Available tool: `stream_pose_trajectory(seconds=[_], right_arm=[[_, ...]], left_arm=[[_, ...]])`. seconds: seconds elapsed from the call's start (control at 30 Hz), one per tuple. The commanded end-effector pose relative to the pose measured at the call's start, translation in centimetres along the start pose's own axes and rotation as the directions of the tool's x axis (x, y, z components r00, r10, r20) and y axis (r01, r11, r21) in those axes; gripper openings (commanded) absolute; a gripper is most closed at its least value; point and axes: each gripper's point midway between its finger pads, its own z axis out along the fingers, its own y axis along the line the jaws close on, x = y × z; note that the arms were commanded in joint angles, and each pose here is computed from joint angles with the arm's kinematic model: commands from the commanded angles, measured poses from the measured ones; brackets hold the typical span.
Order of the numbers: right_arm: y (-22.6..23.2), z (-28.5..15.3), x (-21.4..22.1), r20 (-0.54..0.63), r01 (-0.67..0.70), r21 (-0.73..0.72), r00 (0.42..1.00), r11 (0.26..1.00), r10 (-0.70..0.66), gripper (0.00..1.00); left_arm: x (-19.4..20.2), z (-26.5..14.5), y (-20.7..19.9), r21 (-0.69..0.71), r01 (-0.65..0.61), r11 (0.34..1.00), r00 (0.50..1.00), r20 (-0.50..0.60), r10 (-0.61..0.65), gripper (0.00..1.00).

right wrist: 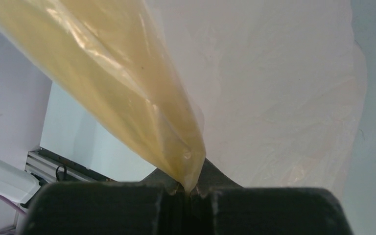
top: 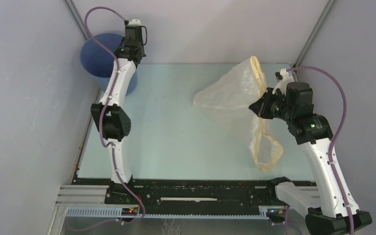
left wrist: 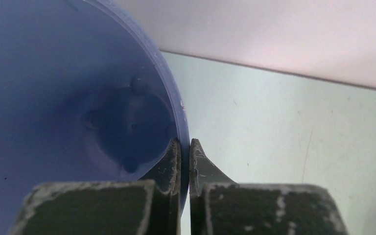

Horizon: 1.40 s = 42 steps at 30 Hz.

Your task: Put the trash bags into the trash bin

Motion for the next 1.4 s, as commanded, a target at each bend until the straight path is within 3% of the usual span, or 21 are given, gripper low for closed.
stream_pose_trajectory(seconds=[0.0,0.27,0.5,0.77,1.03,1.37], right_arm=[[2.0,-2.1,-2.2,0.094,0.021,-0.067,0.996,0.998,-0.014,0.00],[2.2,-3.8,-2.5,0.144,0.039,-0.062,0.989,0.997,-0.030,0.00],[0.5,-6.5,-4.1,0.211,0.001,0.086,0.977,0.996,-0.020,0.00],[0.9,-11.0,-7.3,0.353,-0.005,0.141,0.935,0.990,-0.045,0.00],[3.8,-14.2,-10.2,0.458,0.005,0.050,0.888,0.999,-0.028,0.00],[8.6,-18.1,-13.4,0.559,0.031,-0.129,0.828,0.991,0.046,0.00]], left_arm=[[-1.7,-6.3,-1.8,0.071,-0.008,0.997,0.999,0.037,0.006,0.00],[3.2,-15.1,-9.0,0.245,-0.043,0.969,0.997,-0.059,0.059,0.00],[7.8,-23.1,-15.7,0.415,-0.037,0.909,0.985,-0.141,0.104,0.00],[12.7,-28.7,-18.8,0.539,0.043,0.841,0.962,-0.248,0.110,0.00],[13.2,-33.9,-20.7,0.658,0.080,0.749,0.962,-0.247,0.114,0.00],[12.0,-38.1,-24.5,0.807,0.110,0.580,0.964,-0.230,0.137,0.03]])
